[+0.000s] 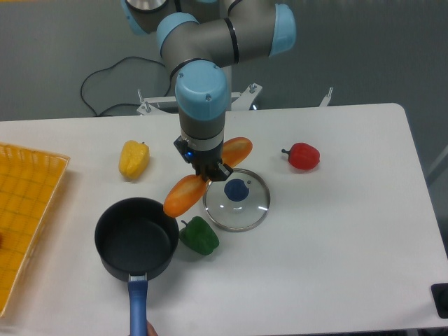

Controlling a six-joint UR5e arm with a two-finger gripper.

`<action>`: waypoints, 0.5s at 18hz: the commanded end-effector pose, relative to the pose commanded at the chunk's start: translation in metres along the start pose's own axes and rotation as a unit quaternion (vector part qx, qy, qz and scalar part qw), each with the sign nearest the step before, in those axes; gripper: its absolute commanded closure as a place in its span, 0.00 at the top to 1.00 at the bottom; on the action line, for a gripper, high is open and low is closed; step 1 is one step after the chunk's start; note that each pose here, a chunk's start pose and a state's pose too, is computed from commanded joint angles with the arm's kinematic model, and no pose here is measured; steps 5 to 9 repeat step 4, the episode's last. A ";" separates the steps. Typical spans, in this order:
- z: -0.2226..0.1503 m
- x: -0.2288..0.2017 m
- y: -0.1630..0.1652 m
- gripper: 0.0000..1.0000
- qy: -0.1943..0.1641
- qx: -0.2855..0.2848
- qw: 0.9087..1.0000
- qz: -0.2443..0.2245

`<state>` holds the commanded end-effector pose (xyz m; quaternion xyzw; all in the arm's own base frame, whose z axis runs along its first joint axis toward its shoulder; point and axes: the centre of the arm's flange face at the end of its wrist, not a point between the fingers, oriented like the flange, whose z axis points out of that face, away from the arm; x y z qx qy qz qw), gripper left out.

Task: Pick up the long bread
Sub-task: 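Lift the held bread off the table and rotate it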

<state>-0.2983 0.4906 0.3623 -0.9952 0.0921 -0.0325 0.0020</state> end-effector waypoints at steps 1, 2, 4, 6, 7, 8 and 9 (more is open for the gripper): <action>0.000 0.000 0.000 0.00 0.000 0.000 1.000 0.000; 0.001 0.000 0.000 0.00 0.001 0.000 1.000 0.000; 0.001 0.000 0.000 0.00 0.000 0.001 1.000 0.000; 0.001 0.000 0.000 0.00 0.000 0.001 1.000 0.000; 0.001 0.000 0.000 0.00 0.000 0.001 1.000 0.000; 0.001 0.000 0.000 0.00 0.000 0.001 1.000 0.000; 0.001 0.000 0.000 0.00 0.000 0.001 1.000 0.000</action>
